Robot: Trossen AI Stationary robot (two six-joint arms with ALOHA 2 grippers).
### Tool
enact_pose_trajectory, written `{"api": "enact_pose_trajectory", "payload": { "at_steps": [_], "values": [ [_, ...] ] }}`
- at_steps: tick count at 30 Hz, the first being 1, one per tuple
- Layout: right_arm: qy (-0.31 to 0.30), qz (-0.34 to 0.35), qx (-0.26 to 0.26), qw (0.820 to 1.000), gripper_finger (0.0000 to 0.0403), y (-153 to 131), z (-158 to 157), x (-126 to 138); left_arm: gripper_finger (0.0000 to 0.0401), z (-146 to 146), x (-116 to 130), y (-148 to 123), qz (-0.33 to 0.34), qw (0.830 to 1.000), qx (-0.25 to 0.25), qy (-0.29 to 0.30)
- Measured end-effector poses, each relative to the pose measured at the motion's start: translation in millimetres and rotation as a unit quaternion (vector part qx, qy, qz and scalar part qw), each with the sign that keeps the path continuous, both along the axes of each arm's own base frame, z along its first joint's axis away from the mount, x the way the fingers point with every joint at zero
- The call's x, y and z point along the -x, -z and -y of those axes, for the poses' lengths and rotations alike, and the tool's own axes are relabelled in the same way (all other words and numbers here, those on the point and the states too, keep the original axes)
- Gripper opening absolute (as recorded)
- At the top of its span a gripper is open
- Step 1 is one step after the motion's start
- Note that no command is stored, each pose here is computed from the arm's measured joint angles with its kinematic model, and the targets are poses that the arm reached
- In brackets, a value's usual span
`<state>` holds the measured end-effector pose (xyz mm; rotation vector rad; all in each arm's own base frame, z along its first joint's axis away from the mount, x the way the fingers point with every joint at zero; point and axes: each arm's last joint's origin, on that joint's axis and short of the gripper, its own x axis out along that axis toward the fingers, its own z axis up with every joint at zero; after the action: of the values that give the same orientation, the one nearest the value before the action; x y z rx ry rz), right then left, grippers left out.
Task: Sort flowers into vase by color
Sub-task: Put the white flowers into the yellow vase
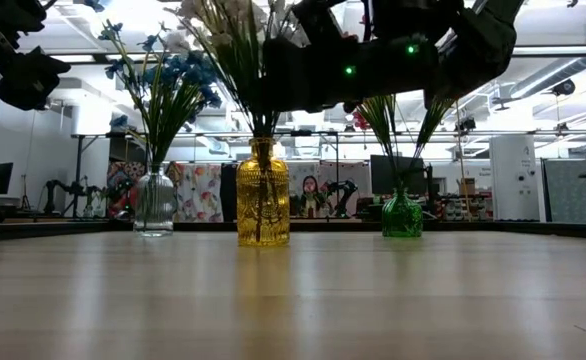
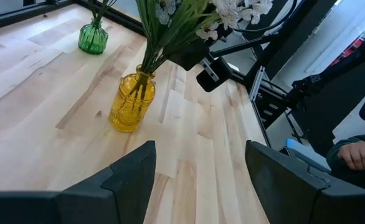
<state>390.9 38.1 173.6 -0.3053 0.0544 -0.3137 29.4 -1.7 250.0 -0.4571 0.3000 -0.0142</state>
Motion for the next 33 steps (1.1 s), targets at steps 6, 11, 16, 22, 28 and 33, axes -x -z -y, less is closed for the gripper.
{"api": "enact_pose_trajectory", "payload": {
  "at_steps": [6, 11, 16, 22, 28, 33],
  "values": [
    [0.0, -0.007, 0.005, 1.0, 0.0043, 1.2, -0.6, 0.2, 0.0235, 0.0, 0.0, 0.0, 0.0, 1.0, 0.0, 0.0],
    [0.001, -0.007, 0.005, 1.0, 0.0092, 0.9, -2.9, 0.6, 0.0235, 0.0, 0.0, 0.0, 0.0, 1.0, 0.0, 0.0],
    [0.015, -0.005, 0.013, 1.0, 0.0144, -0.8, -7.9, 2.0, 0.0235, 0.0, 0.0, 0.0, 0.0, 1.0, 0.0, 0.0],
    [0.037, -0.01, 0.027, 0.999, 0.0188, -1.3, -17.1, 4.2, 0.0235, 0.0, 0.0, 0.0, 0.0, 1.0, 0.0, 0.0],
    [0.062, -0.02, 0.052, 0.997, 0.0205, -1.6, -29.6, 7.7, 0.0235, 0.0, 0.0, 0.0, 0.0, 1.0, 0.0, 0.0],
    [0.089, -0.031, 0.075, 0.993, 0.0206, -1.7, -42.4, 11.9, 0.0235, 0.0, 0.0, 0.0, 0.0, 1.0, 0.0, 0.0]
  ]
}}
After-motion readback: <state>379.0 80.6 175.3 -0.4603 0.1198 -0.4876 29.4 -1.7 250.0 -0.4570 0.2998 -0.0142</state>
